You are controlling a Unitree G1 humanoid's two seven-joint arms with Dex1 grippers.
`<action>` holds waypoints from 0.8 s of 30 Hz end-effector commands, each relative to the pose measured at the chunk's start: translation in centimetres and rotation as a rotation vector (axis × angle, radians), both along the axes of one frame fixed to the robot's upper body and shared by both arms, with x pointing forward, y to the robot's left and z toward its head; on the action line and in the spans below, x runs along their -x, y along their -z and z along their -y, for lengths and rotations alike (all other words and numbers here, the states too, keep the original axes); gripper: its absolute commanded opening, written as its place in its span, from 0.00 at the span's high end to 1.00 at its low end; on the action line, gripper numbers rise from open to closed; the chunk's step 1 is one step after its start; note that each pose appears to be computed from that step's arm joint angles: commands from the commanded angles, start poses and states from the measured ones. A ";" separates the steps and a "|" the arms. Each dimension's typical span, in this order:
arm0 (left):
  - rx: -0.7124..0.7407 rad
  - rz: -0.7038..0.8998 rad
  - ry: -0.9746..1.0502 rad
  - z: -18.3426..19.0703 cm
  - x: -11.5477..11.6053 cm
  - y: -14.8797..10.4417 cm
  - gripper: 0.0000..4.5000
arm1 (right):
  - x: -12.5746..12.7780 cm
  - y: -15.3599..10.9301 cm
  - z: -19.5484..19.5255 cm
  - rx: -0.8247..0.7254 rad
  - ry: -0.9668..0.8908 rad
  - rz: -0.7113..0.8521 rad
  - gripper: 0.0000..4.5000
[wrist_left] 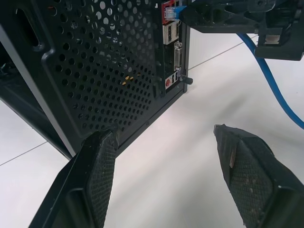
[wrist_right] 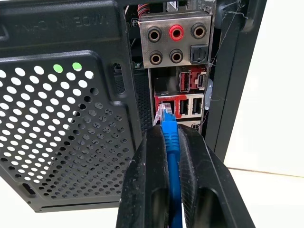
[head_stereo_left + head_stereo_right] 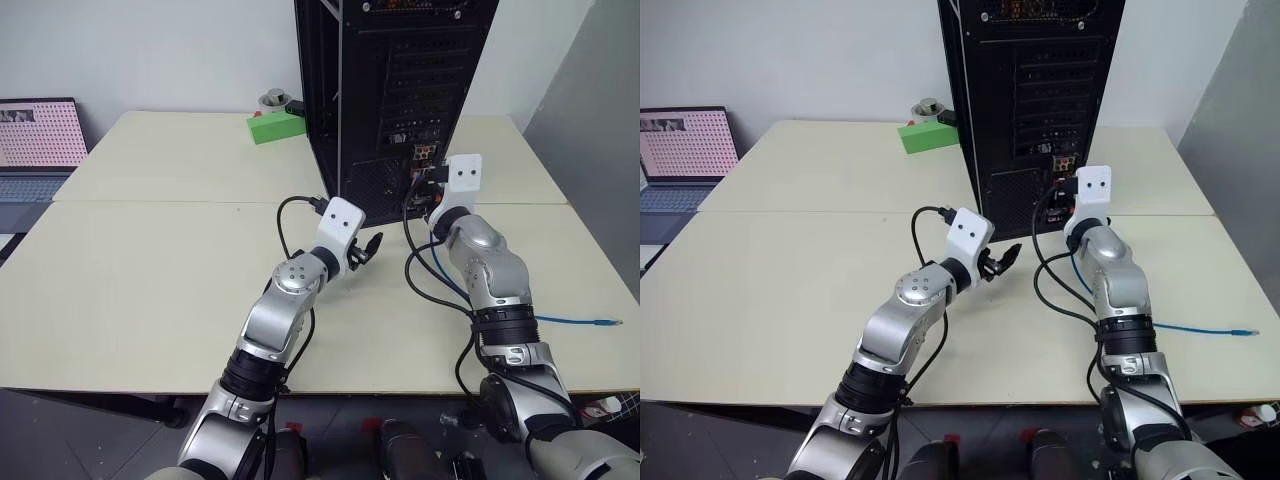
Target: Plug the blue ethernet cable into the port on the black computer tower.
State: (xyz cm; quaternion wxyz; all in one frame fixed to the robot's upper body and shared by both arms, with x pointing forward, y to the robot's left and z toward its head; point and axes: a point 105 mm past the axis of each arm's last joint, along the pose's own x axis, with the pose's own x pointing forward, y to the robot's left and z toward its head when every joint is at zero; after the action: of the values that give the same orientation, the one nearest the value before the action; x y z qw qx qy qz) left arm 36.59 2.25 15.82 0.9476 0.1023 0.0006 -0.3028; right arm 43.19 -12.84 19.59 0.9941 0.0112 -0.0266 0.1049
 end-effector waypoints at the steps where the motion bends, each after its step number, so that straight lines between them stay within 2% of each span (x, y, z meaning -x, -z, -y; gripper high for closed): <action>1: 0.010 0.048 0.017 0.4 0.3 -1.1 0.25 | -0.2 -3.2 -0.3 -0.018 0.009 0.099 0.99; 14: 0.010 0.046 0.016 0.3 0.2 -1.1 0.25 | -0.5 -4.2 0.9 -0.108 0.092 0.112 0.99; 24: 0.009 0.047 0.015 0.4 0.2 -1.1 0.25 | -0.5 -4.2 -0.3 -0.060 0.072 0.126 0.99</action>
State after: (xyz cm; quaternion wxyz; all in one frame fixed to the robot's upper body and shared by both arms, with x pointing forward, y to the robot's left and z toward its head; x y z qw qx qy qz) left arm 36.58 2.26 15.78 0.9476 0.1024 0.0010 -0.3027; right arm 43.64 -12.62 19.74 0.9959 0.0393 -0.0247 0.0774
